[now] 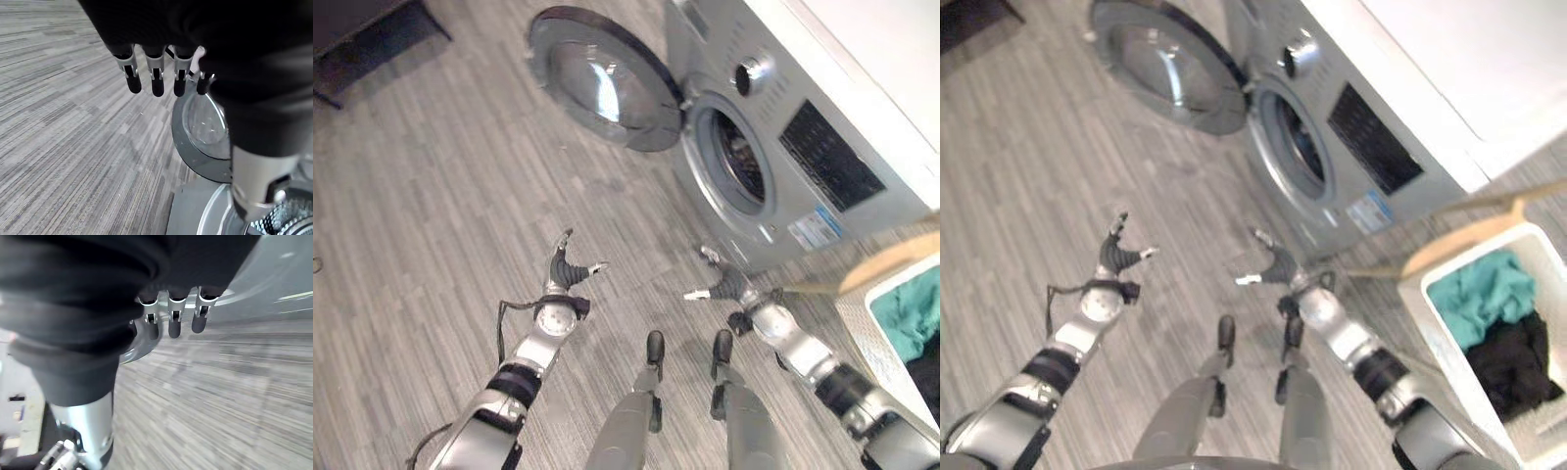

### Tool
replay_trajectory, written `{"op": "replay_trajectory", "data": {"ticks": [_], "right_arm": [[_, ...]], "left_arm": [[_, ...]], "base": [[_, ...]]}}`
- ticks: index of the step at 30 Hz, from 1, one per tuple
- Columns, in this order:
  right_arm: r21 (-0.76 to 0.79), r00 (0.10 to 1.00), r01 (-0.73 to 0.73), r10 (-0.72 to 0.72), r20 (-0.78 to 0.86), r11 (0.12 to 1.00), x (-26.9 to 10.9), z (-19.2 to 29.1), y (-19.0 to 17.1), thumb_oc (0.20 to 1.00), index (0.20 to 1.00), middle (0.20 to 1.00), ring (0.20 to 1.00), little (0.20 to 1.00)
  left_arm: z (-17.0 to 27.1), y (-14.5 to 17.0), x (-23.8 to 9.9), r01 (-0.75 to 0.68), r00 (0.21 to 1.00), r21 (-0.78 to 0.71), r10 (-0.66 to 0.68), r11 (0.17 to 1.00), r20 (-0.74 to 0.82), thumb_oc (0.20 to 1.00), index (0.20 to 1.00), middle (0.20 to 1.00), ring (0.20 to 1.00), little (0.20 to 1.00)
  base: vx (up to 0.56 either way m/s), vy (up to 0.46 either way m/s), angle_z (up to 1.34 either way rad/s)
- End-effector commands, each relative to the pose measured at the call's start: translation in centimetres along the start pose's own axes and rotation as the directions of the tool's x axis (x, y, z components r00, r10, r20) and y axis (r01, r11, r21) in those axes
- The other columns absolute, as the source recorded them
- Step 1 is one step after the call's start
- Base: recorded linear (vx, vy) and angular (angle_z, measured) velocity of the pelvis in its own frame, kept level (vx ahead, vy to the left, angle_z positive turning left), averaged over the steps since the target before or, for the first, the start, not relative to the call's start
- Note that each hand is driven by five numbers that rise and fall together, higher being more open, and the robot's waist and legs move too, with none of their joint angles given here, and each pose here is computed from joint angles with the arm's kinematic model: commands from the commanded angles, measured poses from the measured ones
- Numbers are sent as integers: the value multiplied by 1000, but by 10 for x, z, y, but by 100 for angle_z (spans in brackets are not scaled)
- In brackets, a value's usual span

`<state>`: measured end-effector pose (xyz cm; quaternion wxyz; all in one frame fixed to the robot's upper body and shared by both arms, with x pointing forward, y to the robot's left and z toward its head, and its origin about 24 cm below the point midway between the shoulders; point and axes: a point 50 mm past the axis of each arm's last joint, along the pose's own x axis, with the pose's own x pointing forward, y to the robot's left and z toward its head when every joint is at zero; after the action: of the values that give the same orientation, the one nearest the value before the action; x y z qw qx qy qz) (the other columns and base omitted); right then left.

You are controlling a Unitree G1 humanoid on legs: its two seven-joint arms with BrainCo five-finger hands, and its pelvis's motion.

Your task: Grab the laundry basket,head to the washer,open it,put in the laundry and shut it.

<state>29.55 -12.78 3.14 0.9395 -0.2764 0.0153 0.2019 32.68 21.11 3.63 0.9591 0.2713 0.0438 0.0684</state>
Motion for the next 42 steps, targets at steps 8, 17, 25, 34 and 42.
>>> {"op": "replay_trajectory", "data": {"ticks": [8, 17, 25, 34, 42], "right_arm": [[26, 999, -15, 14, 48, 1000, -10, -2, -7, 1000, 1000, 1000, 1000, 1000], [117, 978, 167, -180, 107, 979, -30, 4, -44, 1000, 1000, 1000, 1000, 1000], [200, 945, 261, -293, 147, 944, -45, 8, -53, 1000, 1000, 1000, 1000, 1000], [254, 928, 291, -336, 160, 923, -52, 9, -53, 1000, 1000, 1000, 1000, 1000], [269, 922, 300, -351, 167, 915, -54, 10, -51, 1000, 1000, 1000, 1000, 1000]], "left_arm": [[19, 118, 44, -278, 952, 328, 305, 903, -32, 1000, 1000, 1000, 1000, 1000], [2, 215, 21, -486, 802, 385, 576, 785, -161, 1000, 1000, 1000, 1000, 1000], [-8, 237, 4, -549, 748, 405, 646, 731, -152, 1000, 1000, 1000, 1000, 1000], [-4, 257, -5, -638, 657, 436, 744, 635, -122, 1000, 1000, 1000, 1000, 1000], [5, 263, -9, -725, 580, 413, 812, 551, -63, 1000, 1000, 1000, 1000, 1000]], "base": [[-16, 15, -41], [-4, 6, -27], [12, -6, -4], [1, -17, 11], [15, -19, 11]]}}
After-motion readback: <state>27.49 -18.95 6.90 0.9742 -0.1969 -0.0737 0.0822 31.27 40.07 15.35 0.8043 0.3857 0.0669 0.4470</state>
